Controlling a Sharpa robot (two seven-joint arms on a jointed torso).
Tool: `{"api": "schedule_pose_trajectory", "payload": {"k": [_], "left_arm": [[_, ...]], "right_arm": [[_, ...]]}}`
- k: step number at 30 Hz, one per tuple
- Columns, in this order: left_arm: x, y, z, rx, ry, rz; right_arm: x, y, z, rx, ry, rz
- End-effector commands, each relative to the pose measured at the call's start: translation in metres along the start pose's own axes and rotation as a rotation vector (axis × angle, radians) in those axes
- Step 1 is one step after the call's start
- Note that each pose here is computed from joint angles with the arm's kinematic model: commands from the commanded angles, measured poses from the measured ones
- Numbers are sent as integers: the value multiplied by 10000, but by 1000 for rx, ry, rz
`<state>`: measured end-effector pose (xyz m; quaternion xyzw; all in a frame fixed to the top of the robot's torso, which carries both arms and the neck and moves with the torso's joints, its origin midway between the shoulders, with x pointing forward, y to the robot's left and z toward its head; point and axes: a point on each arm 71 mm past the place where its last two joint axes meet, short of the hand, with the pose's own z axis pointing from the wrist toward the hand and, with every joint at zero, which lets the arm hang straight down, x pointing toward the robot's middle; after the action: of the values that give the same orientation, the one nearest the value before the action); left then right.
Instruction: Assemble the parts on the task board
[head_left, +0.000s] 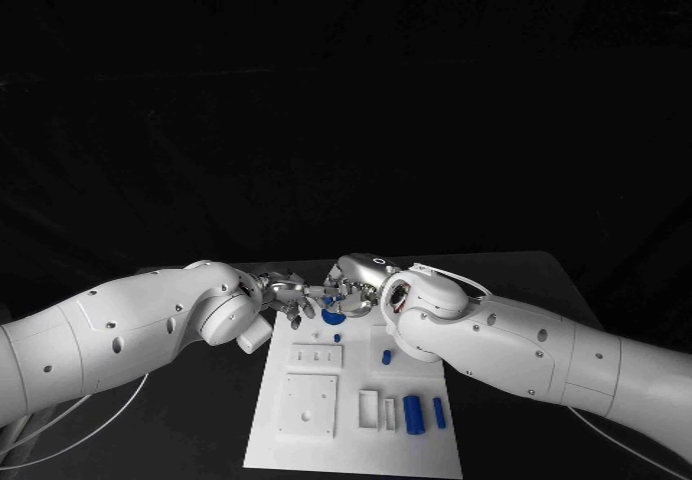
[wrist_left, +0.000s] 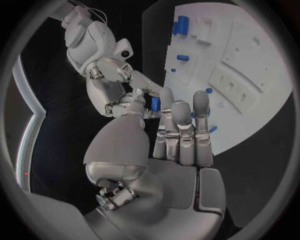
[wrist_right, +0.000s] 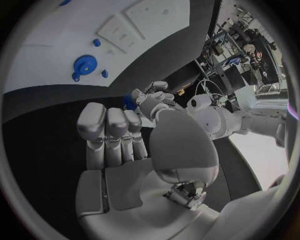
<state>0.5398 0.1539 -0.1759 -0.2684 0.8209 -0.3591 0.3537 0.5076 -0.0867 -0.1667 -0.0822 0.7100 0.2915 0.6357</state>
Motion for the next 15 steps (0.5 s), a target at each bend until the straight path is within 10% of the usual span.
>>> {"api": "schedule_pose_trajectory", "payload": {"k": [1,15], "left_arm": [[19,-23,5,-1,4,21],[35,-32,4,3,16,-4]], "right_arm": [[16,49,3,-14,15,-14],[34,71,9,-19,34,-16]]}}
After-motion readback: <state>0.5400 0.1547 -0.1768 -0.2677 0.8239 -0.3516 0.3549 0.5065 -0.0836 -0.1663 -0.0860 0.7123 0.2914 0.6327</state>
